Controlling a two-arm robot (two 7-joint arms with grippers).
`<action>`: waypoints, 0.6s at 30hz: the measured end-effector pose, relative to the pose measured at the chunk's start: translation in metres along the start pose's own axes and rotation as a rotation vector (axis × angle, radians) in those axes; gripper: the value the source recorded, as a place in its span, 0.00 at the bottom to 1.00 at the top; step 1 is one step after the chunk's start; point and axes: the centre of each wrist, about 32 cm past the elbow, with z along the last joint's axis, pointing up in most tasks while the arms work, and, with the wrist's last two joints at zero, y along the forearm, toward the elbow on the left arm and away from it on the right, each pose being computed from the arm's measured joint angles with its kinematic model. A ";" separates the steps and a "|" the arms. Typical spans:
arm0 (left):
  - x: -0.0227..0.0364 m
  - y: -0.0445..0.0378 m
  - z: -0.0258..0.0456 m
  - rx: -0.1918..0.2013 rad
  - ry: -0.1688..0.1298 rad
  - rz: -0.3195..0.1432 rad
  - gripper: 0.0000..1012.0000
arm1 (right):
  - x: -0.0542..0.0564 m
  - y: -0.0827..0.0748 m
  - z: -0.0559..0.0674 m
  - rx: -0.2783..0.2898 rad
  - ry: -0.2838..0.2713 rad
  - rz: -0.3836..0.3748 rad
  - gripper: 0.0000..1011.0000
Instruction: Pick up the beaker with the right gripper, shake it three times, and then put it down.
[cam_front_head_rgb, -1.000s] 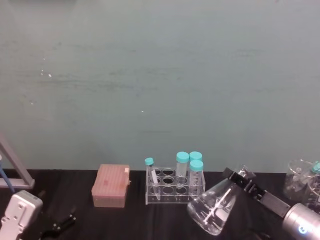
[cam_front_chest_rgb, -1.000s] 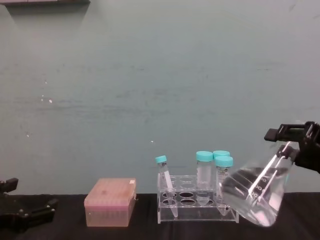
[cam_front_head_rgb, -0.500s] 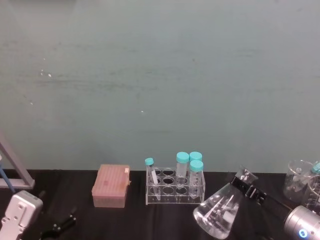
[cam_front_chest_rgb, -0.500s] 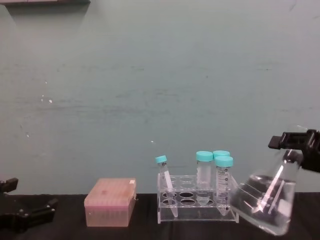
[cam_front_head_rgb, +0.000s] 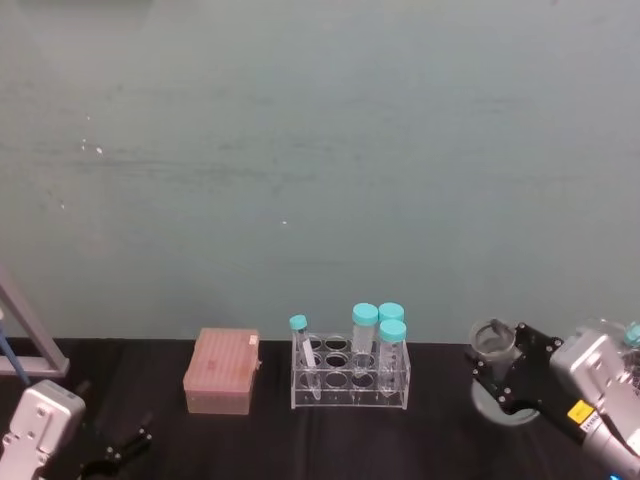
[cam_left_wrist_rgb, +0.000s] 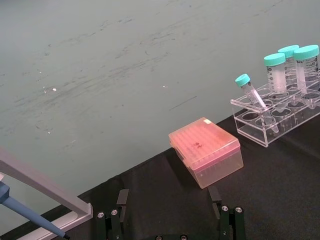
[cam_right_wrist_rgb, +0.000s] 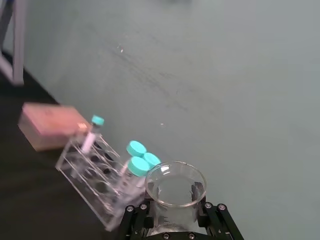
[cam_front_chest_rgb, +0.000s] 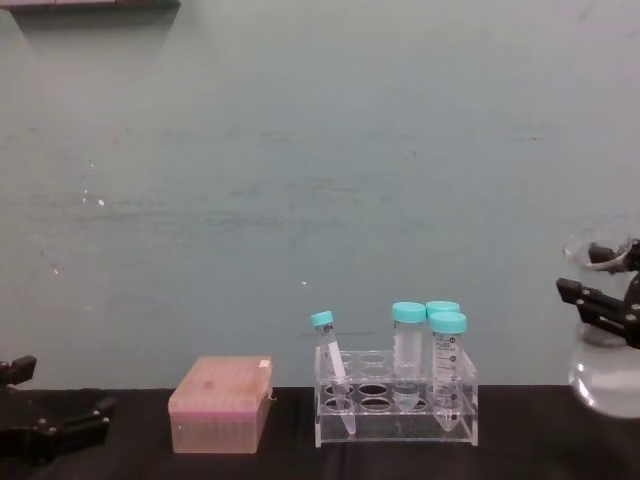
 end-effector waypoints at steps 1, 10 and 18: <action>0.0000 0.0000 0.0000 0.000 0.000 0.000 0.99 | 0.001 0.000 -0.001 0.003 -0.030 -0.001 0.45; 0.0000 0.0000 0.0000 0.000 0.000 0.000 0.99 | 0.011 0.000 -0.005 0.014 -0.289 0.027 0.45; 0.0000 0.0000 0.0000 0.000 0.000 0.000 0.99 | 0.011 0.000 -0.006 0.008 -0.355 0.066 0.45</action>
